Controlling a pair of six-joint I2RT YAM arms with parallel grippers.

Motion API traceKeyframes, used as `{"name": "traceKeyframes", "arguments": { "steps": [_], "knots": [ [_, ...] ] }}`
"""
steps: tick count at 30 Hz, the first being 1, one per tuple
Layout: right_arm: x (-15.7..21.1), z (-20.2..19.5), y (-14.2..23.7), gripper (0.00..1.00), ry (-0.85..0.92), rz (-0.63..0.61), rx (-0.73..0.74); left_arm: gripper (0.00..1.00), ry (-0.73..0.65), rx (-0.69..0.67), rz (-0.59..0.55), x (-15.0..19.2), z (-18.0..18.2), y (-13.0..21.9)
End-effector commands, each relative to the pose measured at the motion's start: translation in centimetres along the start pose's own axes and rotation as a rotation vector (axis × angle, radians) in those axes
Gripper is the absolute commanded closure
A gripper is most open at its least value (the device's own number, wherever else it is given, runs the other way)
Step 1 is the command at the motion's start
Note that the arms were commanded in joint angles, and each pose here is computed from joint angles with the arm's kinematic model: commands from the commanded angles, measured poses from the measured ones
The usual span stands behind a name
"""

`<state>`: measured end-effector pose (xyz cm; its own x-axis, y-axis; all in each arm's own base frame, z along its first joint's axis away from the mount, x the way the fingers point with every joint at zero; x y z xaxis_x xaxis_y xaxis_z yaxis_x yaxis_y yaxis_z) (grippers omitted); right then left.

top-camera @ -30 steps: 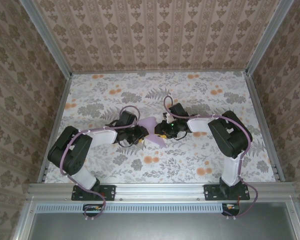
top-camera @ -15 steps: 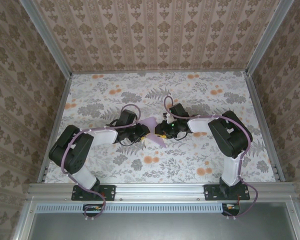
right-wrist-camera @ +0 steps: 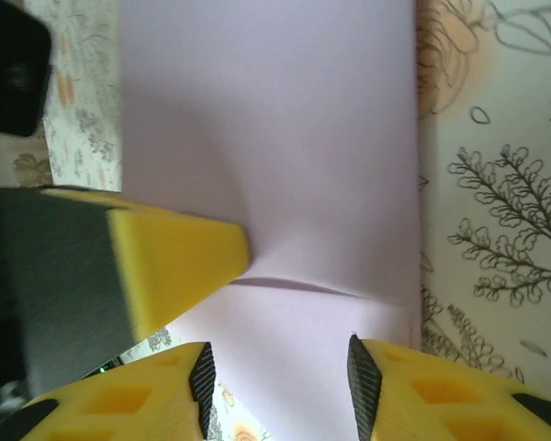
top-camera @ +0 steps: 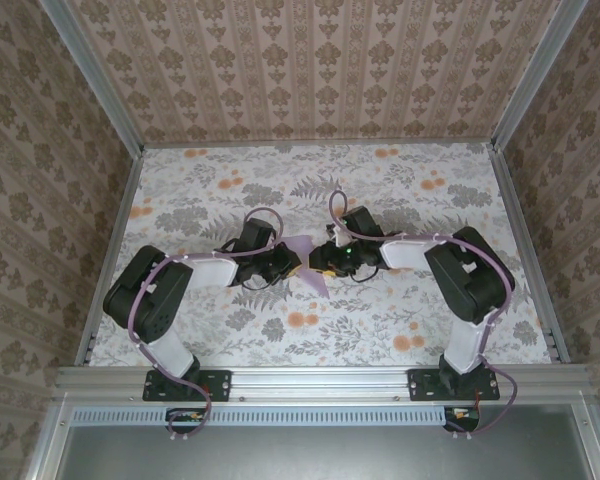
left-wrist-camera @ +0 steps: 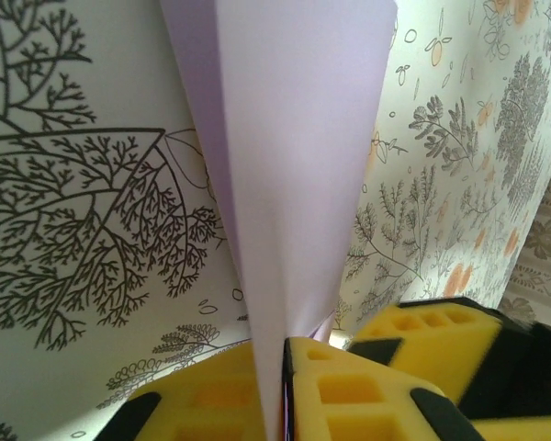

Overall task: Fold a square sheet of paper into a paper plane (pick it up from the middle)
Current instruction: Fold the wing for the fifth time at the center of the table.

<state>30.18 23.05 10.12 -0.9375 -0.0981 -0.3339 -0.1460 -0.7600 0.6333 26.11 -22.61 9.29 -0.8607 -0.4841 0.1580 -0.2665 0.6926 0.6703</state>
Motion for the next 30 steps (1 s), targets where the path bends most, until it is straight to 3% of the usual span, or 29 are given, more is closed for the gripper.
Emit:
{"name": "traceKeyframes", "arguments": {
  "steps": [1, 9, 16, 24, 30],
  "knots": [
    [0.2, 1.1, 2.0, 0.49, 0.149, -0.040, 0.080, 0.93, 0.005, -0.010, 0.007, 0.3, 0.0, 0.0],
    [2.9, 2.8, 2.8, 0.44, 0.497, -0.077, 0.409, 0.95, 0.001, -0.009, 0.005, 0.5, -0.7, 0.3],
    [4.5, 5.1, 1.0, 0.42, 0.780, -0.071, 0.516, 0.96, 0.007, -0.015, 0.001, 0.6, -0.6, 0.4],
    [5.3, 5.7, -2.5, 0.43, 0.923, -0.041, 0.647, 0.96, 0.010, 0.002, 0.006, 0.6, -1.0, 0.5],
    [5.3, 5.4, -3.4, 0.48, 0.968, -0.095, 0.757, 0.96, 0.011, 0.004, 0.009, 0.8, -1.2, 0.8]
  ]
}}
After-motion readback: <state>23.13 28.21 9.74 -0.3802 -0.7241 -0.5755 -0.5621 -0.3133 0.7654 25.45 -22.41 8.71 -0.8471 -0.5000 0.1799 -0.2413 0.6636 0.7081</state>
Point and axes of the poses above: each hand's point on the last joint's axis, 136 mm out from that joint toward the fingers, its own y axis back along the fingers, its own z axis along the line the jaws close on, x = y × z, the point moved 8 cm from there along y, back along the fingers, and after that the axes turned 12 degrees about y, right-handed, at the moved point
